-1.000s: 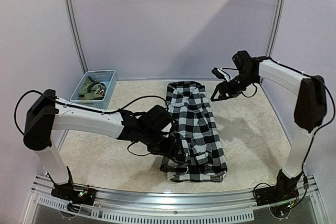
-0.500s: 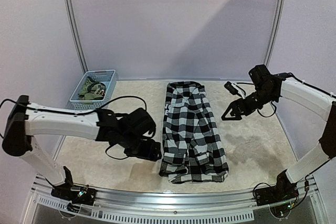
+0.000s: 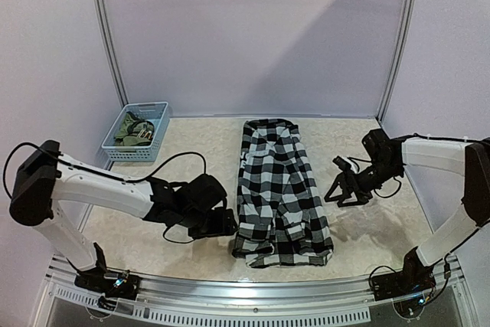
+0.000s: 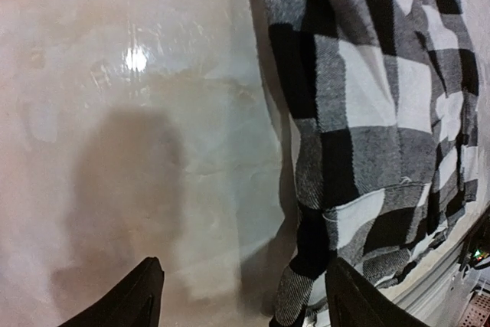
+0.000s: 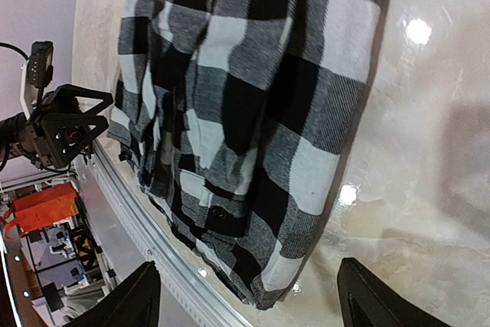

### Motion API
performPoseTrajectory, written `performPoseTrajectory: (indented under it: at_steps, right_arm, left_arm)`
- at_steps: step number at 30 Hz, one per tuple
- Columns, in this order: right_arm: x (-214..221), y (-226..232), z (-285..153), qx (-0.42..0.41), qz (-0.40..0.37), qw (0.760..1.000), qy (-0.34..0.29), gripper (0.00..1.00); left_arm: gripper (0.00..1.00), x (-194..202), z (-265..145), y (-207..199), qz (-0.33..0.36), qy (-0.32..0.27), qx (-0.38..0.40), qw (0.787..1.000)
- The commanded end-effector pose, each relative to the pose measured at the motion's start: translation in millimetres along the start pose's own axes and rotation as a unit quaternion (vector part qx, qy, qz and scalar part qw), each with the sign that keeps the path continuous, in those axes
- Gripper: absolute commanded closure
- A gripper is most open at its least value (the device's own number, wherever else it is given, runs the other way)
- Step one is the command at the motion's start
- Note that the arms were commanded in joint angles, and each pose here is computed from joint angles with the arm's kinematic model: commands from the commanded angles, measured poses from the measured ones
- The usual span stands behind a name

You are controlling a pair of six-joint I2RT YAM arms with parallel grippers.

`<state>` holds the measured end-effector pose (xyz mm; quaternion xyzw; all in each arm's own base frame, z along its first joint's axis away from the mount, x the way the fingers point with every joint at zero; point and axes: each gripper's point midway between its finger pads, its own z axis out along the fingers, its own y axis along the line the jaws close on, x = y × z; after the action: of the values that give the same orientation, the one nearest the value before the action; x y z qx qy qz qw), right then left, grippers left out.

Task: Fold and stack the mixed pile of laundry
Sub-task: Pick up the rectangle-folded shirt from the center of the board.

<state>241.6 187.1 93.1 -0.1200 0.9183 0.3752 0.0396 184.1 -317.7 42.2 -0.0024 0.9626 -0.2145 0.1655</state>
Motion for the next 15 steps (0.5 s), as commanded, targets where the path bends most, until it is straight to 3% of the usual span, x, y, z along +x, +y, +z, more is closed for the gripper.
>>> performPoseTrajectory:
  at_steps: [1,7,15]
  right_arm:
    - [22,-16,14,0.005,0.088,0.995,0.04,0.2]
    - [60,-15,22,0.001,0.145,0.985,0.092,0.31]
    - [85,-4,47,0.005,0.135,0.979,0.151,0.32]
  left_arm:
    - [0.27,6,11,-23,-0.028,0.032,0.03,0.999]
    - [0.34,31,28,-36,-0.063,0.108,0.061,0.99]
    - [0.44,49,38,-56,-0.085,0.154,0.093,0.98]
